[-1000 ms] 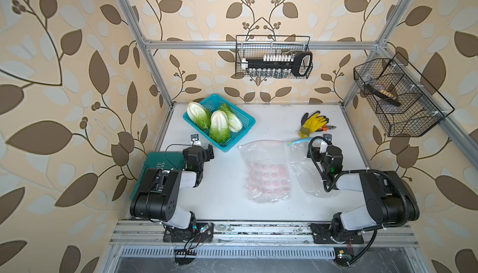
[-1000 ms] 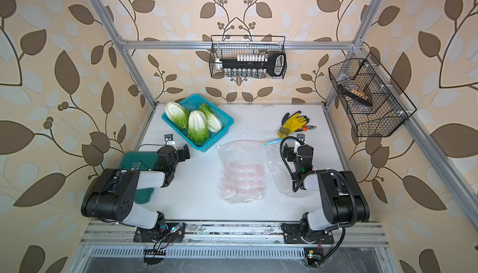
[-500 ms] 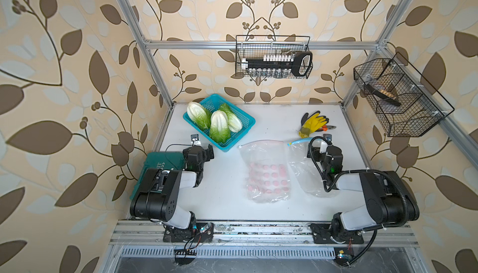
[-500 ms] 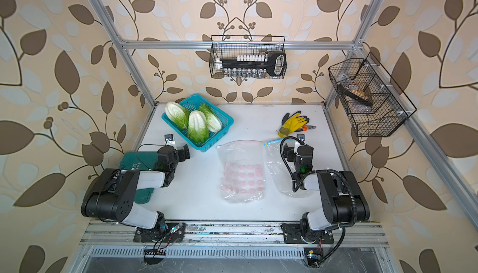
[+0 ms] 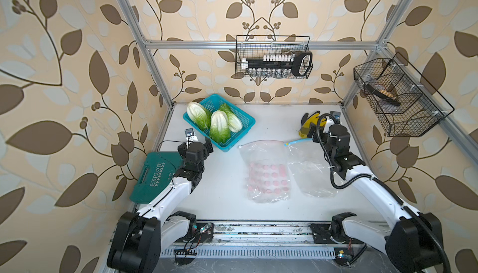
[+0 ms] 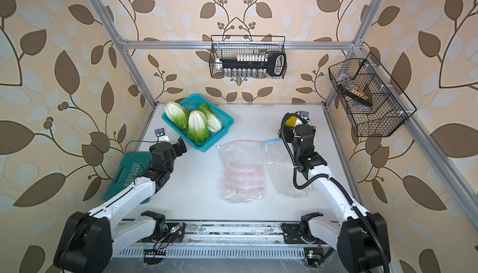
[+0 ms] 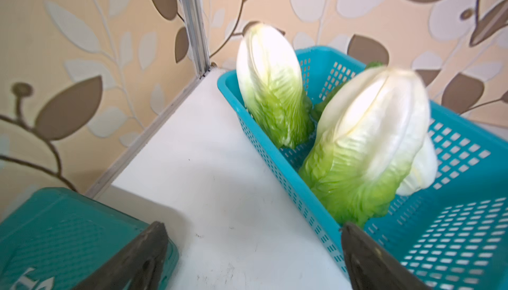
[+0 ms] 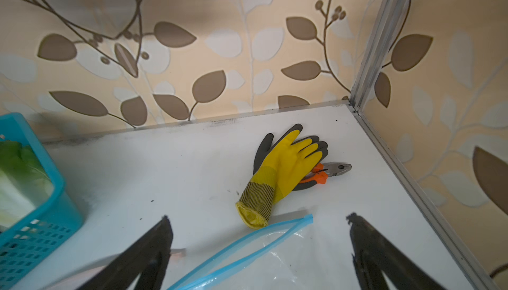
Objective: Put the chinese cabbages into a zipper bag and zip it
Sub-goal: Pick up the Chinese cabbage from the basket.
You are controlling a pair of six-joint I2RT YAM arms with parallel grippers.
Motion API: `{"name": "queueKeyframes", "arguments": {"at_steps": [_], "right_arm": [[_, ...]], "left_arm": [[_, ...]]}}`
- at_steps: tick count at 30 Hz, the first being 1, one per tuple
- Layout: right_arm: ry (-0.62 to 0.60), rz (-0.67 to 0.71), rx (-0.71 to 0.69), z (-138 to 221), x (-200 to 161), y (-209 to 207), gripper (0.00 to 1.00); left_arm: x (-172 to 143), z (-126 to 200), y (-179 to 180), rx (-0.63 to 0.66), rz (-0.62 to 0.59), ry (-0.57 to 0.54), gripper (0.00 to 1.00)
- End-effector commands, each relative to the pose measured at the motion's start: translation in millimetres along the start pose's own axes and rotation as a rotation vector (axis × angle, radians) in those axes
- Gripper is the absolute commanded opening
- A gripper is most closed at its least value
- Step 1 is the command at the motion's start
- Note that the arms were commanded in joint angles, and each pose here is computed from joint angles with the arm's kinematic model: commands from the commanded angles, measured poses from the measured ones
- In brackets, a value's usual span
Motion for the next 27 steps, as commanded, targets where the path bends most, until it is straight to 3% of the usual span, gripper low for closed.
{"name": "queueKeyframes", "arguments": {"at_steps": [1,3,5,9,11,14,19,23,27], "right_arm": [[0.269,-0.227,0.034,16.7,-26.5,-3.5,1.00],[0.328,-0.263,0.195,24.3,-24.2,10.3,0.93],[0.410,-0.269,0.195,31.9,-33.1,12.2,0.89],[0.560,-0.158,0.230,48.5,-59.3,25.5,0.89],[0.617,-0.083,0.261,58.8,-72.9,39.9,0.89],[0.712,-0.028,0.339,69.3,-95.6,71.0,0.91],[0.835,0.045,0.419,74.3,-140.5,113.2,0.90],[0.897,0.063,0.415,62.8,-163.6,123.0,0.88],[0.902,0.053,0.419,52.7,-162.9,125.8,0.88]], "left_arm": [[30.0,23.4,-3.0,0.032,0.108,0.043,0.99],[51.1,37.9,-16.6,-0.039,0.219,0.123,0.99],[57.1,43.5,-28.2,-0.101,0.266,0.194,0.99],[70.9,55.9,-52.8,-0.258,0.176,0.328,0.93],[65.2,61.8,-63.0,-0.318,0.192,0.434,0.89],[41.8,74.0,-81.0,-0.403,0.175,0.576,0.91],[-11.6,115.1,-119.3,-0.530,0.046,0.783,0.95],[-61.7,138.0,-142.9,-0.581,-0.011,0.944,0.99],[-108.4,135.5,-160.9,-0.580,-0.054,1.032,0.99]]}}
Point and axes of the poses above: each gripper's point midway between its finger pads, its own z axis back along the fingers, its own y axis along the line the jaws close on, x = y × z, the point moved 6 cm from there along z, back along the fingers, and after that the axes turned 8 degrees about z, right-handed, at the moved point
